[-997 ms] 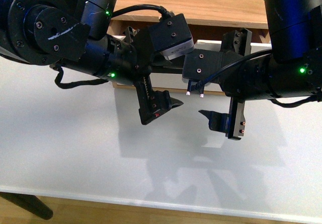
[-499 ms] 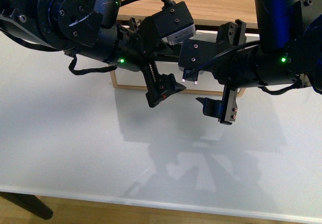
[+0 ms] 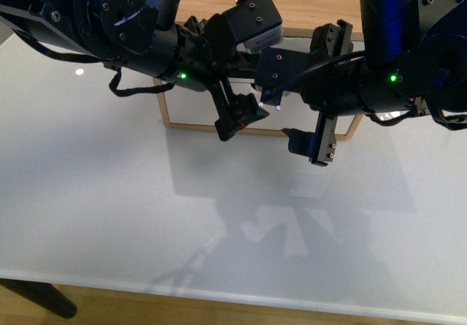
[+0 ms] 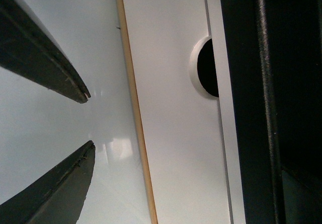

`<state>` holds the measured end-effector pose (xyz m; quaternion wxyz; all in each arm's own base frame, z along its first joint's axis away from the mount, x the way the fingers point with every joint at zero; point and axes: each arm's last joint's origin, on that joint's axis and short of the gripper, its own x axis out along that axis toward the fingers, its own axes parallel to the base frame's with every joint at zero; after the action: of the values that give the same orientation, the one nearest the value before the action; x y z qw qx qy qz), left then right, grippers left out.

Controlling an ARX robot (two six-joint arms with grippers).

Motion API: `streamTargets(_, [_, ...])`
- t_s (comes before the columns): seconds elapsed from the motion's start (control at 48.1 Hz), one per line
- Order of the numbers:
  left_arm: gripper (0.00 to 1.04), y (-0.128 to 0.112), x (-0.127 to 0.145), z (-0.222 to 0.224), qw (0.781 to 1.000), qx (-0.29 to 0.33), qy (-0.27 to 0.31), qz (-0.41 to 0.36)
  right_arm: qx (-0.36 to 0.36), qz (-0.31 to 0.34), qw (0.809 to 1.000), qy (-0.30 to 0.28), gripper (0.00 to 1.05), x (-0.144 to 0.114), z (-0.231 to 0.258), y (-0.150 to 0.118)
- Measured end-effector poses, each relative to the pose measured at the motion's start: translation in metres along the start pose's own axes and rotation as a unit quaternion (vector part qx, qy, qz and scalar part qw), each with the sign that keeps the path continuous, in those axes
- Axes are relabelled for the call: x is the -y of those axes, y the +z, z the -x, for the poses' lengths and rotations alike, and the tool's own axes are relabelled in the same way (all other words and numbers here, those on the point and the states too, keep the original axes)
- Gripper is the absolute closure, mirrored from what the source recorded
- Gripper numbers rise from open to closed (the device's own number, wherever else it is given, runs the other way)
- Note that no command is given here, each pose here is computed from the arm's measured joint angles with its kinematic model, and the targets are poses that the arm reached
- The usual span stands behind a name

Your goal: Close drawer sideways

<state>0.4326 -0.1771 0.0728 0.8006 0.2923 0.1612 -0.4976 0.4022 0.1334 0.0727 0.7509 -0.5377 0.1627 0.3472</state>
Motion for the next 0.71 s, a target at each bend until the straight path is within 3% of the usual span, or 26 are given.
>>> streamTargets(0.478, [0.09, -0.001, 0.001, 0.002, 1.000, 0.008, 0.006, -0.001, 0.009, -0.005, 1.000, -0.005, 0.09, -0.002, 0.005, 0.000])
streamTargets(0.706, [0.09, 0.000, 0.008, 0.030, 0.999, 0.021, 0.030, 0.008, 0.015, -0.040, 0.998, -0.041, 0.09, 0.002, 0.038, -0.004])
